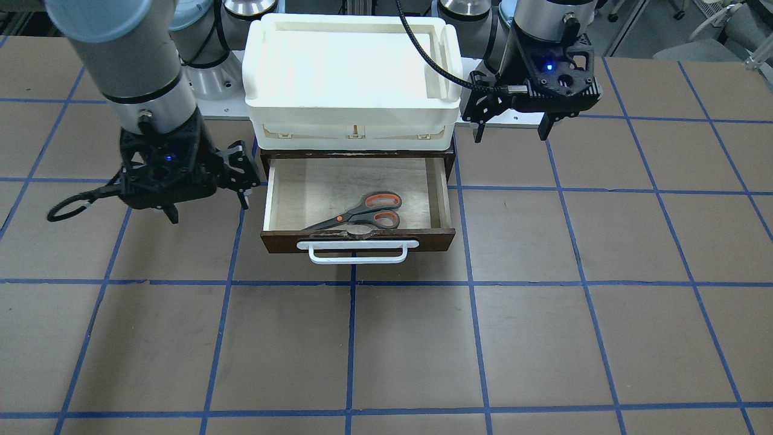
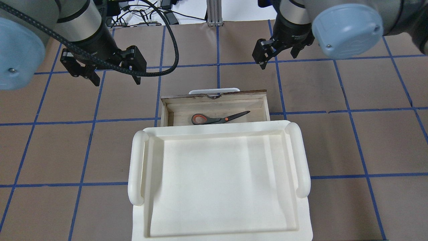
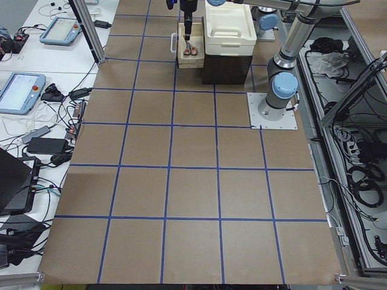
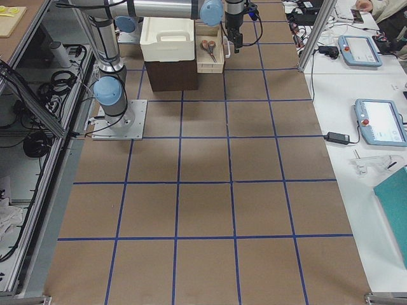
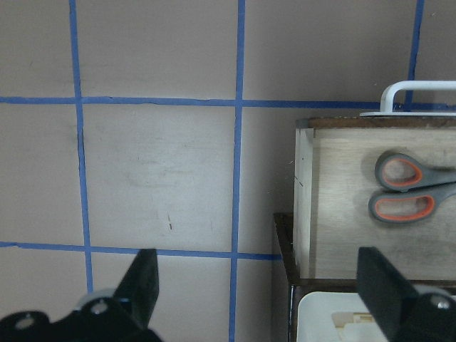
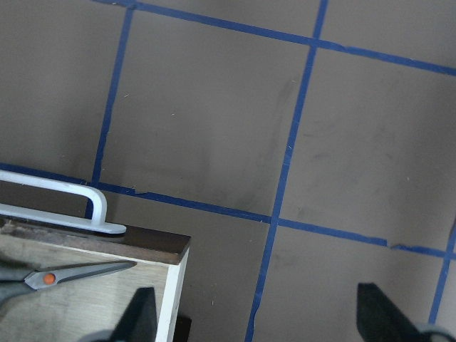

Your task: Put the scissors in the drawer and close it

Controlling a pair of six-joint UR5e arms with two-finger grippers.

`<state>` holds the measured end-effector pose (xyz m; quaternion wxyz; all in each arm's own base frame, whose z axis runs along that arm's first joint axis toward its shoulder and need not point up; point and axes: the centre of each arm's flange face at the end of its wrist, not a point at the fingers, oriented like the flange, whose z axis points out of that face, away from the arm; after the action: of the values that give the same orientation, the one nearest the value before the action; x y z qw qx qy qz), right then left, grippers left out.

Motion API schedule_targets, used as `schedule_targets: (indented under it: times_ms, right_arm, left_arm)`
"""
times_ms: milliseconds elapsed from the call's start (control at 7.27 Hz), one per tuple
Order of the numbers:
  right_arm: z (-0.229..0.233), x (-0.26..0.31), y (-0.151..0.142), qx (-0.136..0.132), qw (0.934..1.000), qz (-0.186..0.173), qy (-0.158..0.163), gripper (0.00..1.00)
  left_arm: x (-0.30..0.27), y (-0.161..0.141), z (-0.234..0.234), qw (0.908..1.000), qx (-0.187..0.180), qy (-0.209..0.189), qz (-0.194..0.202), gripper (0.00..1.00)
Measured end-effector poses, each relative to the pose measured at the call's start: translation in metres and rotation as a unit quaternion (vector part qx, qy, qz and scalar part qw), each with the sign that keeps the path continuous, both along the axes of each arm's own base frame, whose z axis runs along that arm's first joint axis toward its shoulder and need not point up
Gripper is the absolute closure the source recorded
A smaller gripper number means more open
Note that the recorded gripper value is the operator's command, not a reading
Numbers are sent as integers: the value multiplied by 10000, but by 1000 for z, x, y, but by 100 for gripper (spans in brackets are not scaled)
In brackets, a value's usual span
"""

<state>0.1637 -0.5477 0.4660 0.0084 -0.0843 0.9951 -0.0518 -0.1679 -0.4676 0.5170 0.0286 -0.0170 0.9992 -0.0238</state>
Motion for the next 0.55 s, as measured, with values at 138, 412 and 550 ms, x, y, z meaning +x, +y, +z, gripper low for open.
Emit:
schedule_targets:
  times_ms: [138,412,550]
  right_arm:
    - [7,-13,5,27,9985,-545,-46,0]
    - [12,-23,15,227,9951,-963,-35,0]
    - [20,-26,24,281,9944,-1023,7,0]
  left_arm:
    - [0,0,0,10000,3,-2,0,0]
    - [0,0,0,10000,4,-7,0,0]
    - [0,0,0,10000,5,-7,8,0]
